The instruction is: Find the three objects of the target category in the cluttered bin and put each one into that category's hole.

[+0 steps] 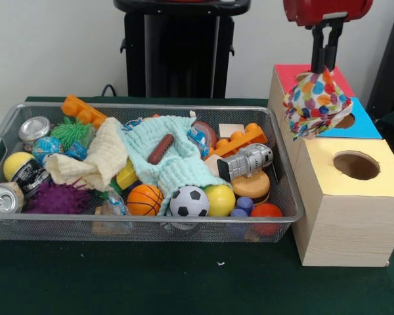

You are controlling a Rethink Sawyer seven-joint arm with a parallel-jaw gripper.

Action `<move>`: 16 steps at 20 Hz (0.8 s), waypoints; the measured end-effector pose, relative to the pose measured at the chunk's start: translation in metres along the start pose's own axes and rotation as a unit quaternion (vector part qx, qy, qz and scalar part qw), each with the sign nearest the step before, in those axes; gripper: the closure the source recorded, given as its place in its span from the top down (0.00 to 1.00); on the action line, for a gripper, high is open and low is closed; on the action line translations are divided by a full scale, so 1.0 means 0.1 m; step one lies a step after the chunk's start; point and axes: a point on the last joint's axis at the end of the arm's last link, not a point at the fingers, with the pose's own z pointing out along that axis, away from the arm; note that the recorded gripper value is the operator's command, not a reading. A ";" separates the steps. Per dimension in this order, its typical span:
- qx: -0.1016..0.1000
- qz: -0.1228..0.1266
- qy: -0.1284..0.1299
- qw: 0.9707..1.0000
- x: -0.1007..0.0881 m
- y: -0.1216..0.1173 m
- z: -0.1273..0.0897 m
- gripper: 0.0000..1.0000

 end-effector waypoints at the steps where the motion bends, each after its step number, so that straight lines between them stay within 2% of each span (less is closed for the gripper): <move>1: 0.000 0.000 -0.001 1.000 -0.01 0.02 -0.01 0.00; 9: 0.000 0.008 -0.014 1.000 -0.18 0.17 -0.11 0.00; 16: -0.005 0.014 -0.005 1.000 -0.18 0.29 -0.01 0.00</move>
